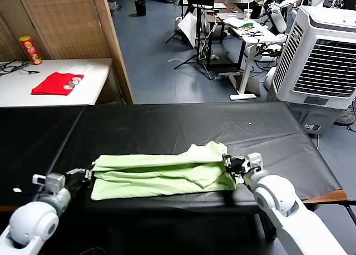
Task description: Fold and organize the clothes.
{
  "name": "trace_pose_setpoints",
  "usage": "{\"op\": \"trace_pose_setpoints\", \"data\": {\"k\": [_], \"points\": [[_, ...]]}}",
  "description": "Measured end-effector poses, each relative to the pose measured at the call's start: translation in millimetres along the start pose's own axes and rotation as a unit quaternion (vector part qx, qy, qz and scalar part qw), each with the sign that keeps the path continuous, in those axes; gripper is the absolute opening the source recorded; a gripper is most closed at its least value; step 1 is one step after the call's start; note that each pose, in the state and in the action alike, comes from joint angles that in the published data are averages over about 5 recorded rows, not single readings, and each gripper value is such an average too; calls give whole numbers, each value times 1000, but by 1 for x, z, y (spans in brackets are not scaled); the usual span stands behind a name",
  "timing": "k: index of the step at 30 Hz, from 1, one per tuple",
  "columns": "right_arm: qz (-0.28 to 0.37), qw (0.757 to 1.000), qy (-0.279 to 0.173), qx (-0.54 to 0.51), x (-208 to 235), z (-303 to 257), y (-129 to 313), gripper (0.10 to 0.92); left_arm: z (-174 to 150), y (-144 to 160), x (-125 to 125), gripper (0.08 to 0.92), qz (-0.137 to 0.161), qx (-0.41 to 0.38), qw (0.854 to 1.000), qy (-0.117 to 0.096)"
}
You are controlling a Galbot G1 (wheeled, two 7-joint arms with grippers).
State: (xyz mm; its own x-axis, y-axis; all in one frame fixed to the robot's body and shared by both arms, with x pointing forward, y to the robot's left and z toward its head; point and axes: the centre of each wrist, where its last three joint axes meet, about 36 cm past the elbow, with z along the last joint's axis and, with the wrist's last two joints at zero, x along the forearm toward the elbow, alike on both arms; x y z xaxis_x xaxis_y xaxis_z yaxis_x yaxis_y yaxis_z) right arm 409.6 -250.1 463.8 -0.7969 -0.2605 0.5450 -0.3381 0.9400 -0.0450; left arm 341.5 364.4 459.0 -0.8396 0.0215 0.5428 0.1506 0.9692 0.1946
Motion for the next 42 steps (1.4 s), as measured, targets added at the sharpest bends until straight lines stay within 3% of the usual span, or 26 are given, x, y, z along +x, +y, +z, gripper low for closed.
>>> {"op": "trace_pose_setpoints", "data": {"k": [4,8,11,15,23,26,31,34,39,42], "points": [[-2,1000,-5,-2,9,-1,-1,384,1,-4,6,244,-1,-1,1000,6],[-8,1000,-17,-7,12,-7,-3,617,-6,-6,12,474,-3,5,1000,-7],[2,999,-33,-5,6,-14,-4,747,-11,-4,12,639,-6,18,1000,-20],[24,998,-66,1,-12,-24,-4,794,-16,0,2,778,-6,52,998,-31],[34,997,-65,-16,-68,-32,-6,798,-18,3,-36,798,1,100,994,-41],[33,998,-53,-27,-88,-32,-6,767,-16,3,-51,798,4,117,992,-37],[24,999,-31,-33,-107,-27,1,617,-10,6,-69,774,6,139,990,-25],[22,999,-23,-31,-112,-25,4,508,-7,7,-73,658,8,144,989,-20],[32,999,-26,-23,-115,-20,7,257,-3,6,-78,392,7,148,989,-15],[48,998,-37,-18,-116,-16,9,155,0,5,-80,242,0,146,989,-18]]}}
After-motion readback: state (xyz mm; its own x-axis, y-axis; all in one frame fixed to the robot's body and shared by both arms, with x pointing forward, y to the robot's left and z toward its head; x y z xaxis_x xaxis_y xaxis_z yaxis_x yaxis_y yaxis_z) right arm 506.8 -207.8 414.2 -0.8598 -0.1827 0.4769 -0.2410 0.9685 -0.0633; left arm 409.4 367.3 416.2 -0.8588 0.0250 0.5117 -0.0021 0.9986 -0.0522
